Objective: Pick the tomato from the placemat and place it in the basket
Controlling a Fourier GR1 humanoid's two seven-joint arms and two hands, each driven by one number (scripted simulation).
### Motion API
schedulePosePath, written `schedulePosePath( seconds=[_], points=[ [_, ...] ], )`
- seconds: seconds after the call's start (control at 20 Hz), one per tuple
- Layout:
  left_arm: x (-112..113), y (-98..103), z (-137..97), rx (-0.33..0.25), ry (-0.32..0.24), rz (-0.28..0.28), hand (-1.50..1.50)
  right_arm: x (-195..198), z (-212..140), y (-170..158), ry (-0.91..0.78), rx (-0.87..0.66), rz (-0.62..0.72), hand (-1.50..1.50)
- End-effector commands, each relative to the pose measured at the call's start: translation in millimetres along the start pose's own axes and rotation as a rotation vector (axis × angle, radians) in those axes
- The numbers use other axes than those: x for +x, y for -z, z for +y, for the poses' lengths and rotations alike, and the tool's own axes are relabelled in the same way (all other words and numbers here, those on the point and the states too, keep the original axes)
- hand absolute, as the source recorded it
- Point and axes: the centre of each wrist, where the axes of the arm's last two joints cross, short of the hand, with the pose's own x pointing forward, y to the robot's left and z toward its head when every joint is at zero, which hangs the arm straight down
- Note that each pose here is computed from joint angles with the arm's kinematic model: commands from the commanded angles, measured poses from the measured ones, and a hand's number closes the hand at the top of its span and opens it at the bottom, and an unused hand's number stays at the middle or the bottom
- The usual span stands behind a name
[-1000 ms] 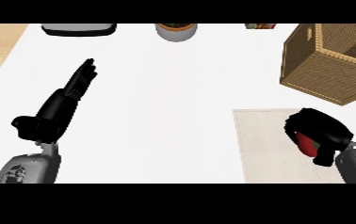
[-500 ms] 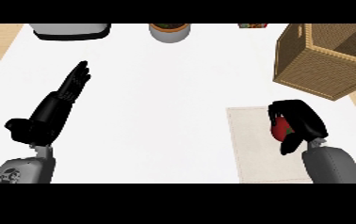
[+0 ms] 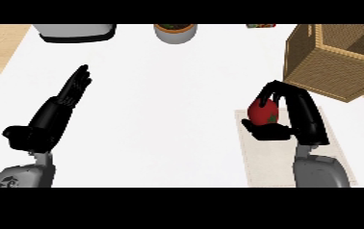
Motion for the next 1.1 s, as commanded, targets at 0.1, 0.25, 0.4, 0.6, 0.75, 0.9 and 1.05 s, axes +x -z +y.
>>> schedulePosePath(
  seconds=[0.1,0.25,0.4,0.6,0.75,0.9,1.05],
  points=[
    [10.8,8.9,-10.2,-0.035,-0.002,-0.012,0.00,82.2,-46.4,-40.7,0.085,-0.136,0.046,1.50],
    [8.0,2.1,-3.9,-0.040,0.004,-0.019,0.00,104.8,-80.4,-45.2,0.040,-0.209,0.114,1.50],
    [10.7,17.2,-19.2,-0.034,-0.015,-0.041,0.00,119.2,-99.4,-35.4,-0.067,-0.266,0.143,1.50],
    [3.3,-2.4,-11.1,-0.039,-0.001,-0.026,0.00,128.4,-110.5,-18.5,-0.055,-0.302,0.168,1.50],
    [13.9,22.0,-2.5,-0.048,-0.009,-0.043,0.00,121.7,-120.2,13.9,-0.050,-0.354,0.183,1.50],
    [1.3,24.1,-19.6,-0.060,-0.008,-0.023,0.00,101.6,-126.1,41.3,-0.085,-0.423,0.228,1.50],
    [19.2,14.5,-12.0,-0.057,0.005,-0.033,0.00,90.2,-155.9,60.7,-0.051,-0.504,0.244,1.50]
  ],
)
